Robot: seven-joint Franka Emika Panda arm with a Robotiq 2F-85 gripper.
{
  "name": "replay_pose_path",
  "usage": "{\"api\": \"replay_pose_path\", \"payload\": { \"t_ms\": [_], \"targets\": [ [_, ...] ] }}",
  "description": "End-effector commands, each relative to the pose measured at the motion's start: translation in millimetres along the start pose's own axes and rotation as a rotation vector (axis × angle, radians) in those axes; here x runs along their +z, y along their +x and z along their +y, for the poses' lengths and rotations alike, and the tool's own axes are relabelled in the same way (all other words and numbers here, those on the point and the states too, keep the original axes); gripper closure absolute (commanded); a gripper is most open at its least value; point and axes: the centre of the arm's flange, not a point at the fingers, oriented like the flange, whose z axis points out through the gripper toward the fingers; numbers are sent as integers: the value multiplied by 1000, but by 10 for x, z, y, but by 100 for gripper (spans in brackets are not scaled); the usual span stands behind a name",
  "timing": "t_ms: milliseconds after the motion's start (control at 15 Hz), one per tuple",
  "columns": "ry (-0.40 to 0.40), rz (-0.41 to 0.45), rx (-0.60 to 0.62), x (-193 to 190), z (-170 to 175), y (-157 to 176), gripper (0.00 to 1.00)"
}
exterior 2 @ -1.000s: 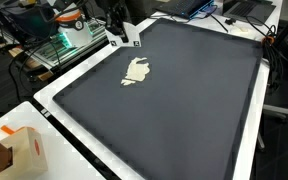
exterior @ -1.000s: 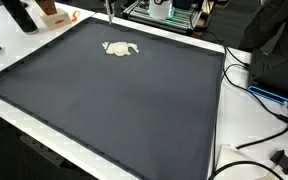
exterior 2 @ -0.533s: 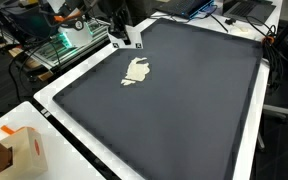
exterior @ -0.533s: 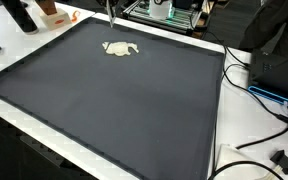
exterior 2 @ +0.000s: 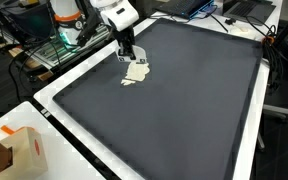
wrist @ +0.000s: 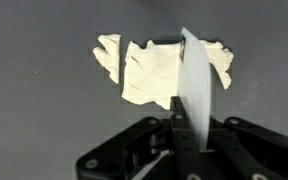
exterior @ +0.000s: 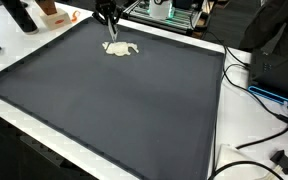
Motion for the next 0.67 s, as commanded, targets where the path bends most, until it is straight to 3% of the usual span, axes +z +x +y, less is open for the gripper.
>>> {"api": "replay_pose_path", "payload": {
  "t_ms": [0, 600],
  "targets": [
    [-13, -17, -9, 239, 131, 20, 99],
    [-72, -12, -39, 488, 236, -63, 99]
  ]
}}
